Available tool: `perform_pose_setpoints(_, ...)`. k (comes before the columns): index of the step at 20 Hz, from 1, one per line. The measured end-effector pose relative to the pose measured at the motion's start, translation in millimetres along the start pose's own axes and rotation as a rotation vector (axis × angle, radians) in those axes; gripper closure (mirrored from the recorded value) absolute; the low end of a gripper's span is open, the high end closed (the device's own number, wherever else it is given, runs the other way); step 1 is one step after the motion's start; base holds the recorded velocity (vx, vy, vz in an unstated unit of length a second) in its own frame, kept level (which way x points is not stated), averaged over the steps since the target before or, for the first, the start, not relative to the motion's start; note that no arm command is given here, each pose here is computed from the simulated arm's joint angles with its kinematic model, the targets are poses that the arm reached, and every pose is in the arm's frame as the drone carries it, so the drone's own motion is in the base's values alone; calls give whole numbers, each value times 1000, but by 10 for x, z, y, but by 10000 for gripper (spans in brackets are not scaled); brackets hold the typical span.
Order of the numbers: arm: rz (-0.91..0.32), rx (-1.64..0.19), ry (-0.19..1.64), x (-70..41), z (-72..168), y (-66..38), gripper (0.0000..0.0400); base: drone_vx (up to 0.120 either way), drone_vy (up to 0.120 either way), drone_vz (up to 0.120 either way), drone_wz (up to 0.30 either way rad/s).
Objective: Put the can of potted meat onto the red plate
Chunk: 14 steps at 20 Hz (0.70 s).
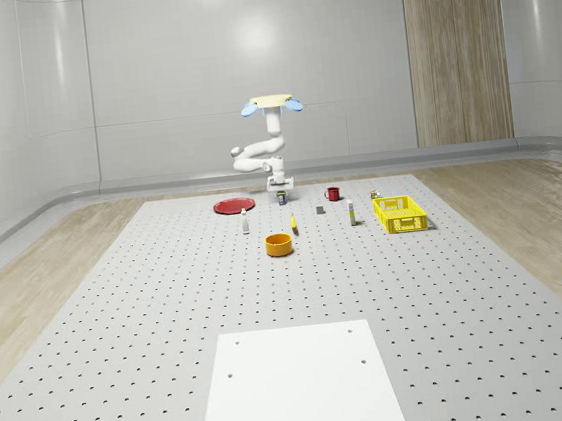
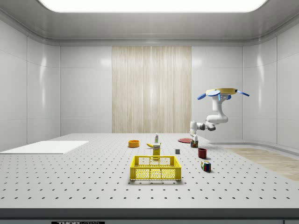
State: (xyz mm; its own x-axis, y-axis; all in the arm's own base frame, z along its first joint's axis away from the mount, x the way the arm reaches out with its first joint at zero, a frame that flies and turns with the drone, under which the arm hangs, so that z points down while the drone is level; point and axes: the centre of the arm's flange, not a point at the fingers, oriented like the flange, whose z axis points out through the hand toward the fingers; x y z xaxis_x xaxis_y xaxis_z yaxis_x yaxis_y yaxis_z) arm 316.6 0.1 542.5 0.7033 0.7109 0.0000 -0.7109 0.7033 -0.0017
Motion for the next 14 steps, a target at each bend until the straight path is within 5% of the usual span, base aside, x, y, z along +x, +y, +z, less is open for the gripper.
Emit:
perform_pose_setpoints(5, -3, -1, 2, 2, -97, 0, 112, 0, 0, 0, 0)
perform_pose_setpoints(9, 0, -1, 3, 2, -237, 1, 112, 0, 0, 110, 0)
perform_pose_setpoints(14, 6, -2, 3, 2, -327, 0, 113, 0, -112, 120, 0)
